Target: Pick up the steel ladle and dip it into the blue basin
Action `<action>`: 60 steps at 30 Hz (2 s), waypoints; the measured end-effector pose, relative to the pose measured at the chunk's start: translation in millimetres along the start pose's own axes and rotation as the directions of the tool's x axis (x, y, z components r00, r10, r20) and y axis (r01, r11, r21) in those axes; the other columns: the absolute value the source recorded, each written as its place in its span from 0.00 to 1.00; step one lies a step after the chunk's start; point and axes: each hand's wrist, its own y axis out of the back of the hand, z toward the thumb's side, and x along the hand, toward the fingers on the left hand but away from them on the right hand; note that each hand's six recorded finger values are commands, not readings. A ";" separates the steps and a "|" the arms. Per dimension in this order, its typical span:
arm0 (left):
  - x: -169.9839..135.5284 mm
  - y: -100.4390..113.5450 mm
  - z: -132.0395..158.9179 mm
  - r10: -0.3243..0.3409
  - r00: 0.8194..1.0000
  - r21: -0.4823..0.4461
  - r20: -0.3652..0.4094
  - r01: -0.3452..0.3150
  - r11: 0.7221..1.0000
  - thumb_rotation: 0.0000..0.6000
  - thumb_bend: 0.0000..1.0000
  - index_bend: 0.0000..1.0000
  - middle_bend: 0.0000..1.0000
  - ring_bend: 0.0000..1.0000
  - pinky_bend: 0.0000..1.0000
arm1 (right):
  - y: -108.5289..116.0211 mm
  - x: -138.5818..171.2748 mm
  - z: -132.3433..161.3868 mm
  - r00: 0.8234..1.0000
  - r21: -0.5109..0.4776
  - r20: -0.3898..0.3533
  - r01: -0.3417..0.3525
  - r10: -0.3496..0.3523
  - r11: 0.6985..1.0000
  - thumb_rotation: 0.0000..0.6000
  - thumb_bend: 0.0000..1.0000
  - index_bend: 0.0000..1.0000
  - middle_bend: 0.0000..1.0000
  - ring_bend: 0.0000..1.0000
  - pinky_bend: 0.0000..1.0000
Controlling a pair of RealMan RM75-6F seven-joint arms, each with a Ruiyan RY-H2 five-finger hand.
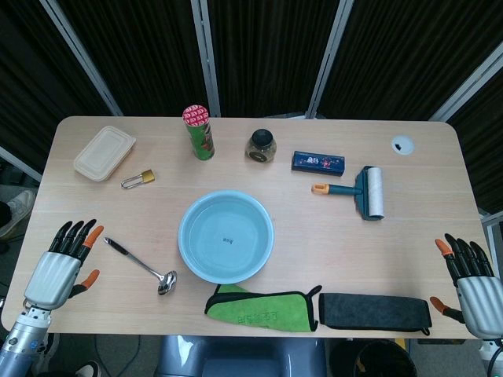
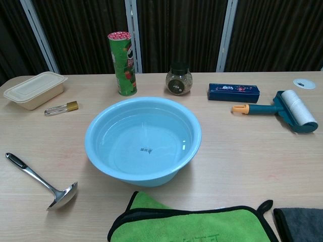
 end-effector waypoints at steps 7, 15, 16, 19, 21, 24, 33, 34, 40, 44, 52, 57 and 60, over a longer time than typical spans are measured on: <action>4.3 -6.1 -1.4 -0.016 1.000 -0.010 -0.016 0.016 1.000 1.00 0.28 0.11 0.00 0.00 0.00 | 0.1 -1.6 -0.5 1.000 -0.004 0.003 0.003 -0.003 1.000 1.00 0.00 0.00 0.00 0.00 0.00; 27.9 -20.2 -17.3 -0.067 0.998 -0.047 -0.010 0.067 0.997 1.00 0.30 0.35 0.00 0.00 0.00 | -2.0 -8.5 -3.6 1.000 -0.011 0.023 0.007 -0.007 1.000 1.00 0.00 0.00 0.00 0.00 0.00; 31.3 -23.8 -18.8 -0.090 0.996 -0.054 -0.007 0.090 0.995 1.00 0.30 0.36 0.00 0.00 0.00 | -1.5 -9.5 -3.8 1.000 -0.013 0.024 0.011 -0.010 1.000 1.00 0.00 0.00 0.00 0.00 0.00; 43.3 -35.6 -21.8 -0.181 0.983 -0.074 0.012 0.181 0.981 1.00 0.30 0.39 0.00 0.00 0.00 | -1.8 -11.3 -3.7 1.000 -0.016 0.025 0.014 -0.014 1.000 1.00 0.00 0.00 0.00 0.00 0.00; 52.9 -41.8 -22.2 -0.240 0.970 -0.077 0.030 0.242 0.967 1.00 0.30 0.40 0.00 0.00 0.00 | -3.2 -12.4 -3.0 1.000 -0.016 0.023 0.010 -0.010 1.000 1.00 0.00 0.00 0.00 0.00 0.00; 66.8 -47.0 -19.3 -0.302 0.952 -0.084 0.057 0.306 0.948 1.00 0.29 0.42 0.00 0.00 0.00 | -4.3 -13.0 -1.3 1.000 -0.014 0.018 0.008 -0.008 1.000 1.00 0.00 0.00 0.00 0.00 0.00; 74.1 -61.7 -16.4 -0.359 0.931 -0.070 0.065 0.364 0.929 1.00 0.30 0.45 0.00 0.00 0.00 | -8.4 -14.8 0.0 1.000 -0.011 0.009 -0.012 0.012 1.000 1.00 0.00 0.00 0.00 0.00 0.00; 74.1 -63.5 -16.4 -0.367 0.928 -0.066 0.064 0.371 0.926 1.00 0.30 0.45 0.00 0.00 0.00 | -8.1 -14.8 -0.2 1.000 -0.010 0.008 -0.010 0.011 1.000 1.00 0.00 0.00 0.00 0.00 0.00; 74.1 -74.3 -12.1 -0.393 0.917 -0.035 0.071 0.396 0.917 1.00 0.30 0.46 0.00 0.00 0.00 | -6.1 -13.9 -1.8 1.000 -0.010 0.009 -0.003 0.003 1.000 1.00 0.00 0.00 0.00 0.00 0.00; 73.5 -80.2 -14.1 -0.403 0.912 -0.008 0.072 0.404 0.915 1.00 0.32 0.46 0.00 0.00 0.00 | -3.8 -11.9 -3.5 1.000 -0.012 0.013 0.005 -0.004 1.000 1.00 0.00 0.00 0.00 0.00 0.00; 80.2 -97.6 -10.5 -0.369 0.927 0.064 0.064 0.365 0.929 1.00 0.32 0.46 0.00 0.00 0.00 | -2.3 -10.1 -5.5 1.000 -0.007 0.024 0.012 -0.011 1.000 1.00 0.00 0.00 0.00 0.00 0.00; 79.9 -101.1 -7.0 -0.349 0.935 0.114 0.069 0.340 0.934 1.00 0.34 0.44 0.00 0.00 0.00 | -1.6 -11.6 -6.9 1.000 -0.013 0.027 0.013 -0.012 1.000 1.00 0.00 0.00 0.00 0.00 0.00; 79.6 -104.4 -3.0 -0.342 0.937 0.133 0.072 0.331 0.934 1.00 0.35 0.45 0.00 0.00 0.00 | -0.1 -11.9 -7.5 0.999 -0.020 0.027 0.019 -0.018 1.000 1.00 0.00 0.00 0.00 0.00 0.00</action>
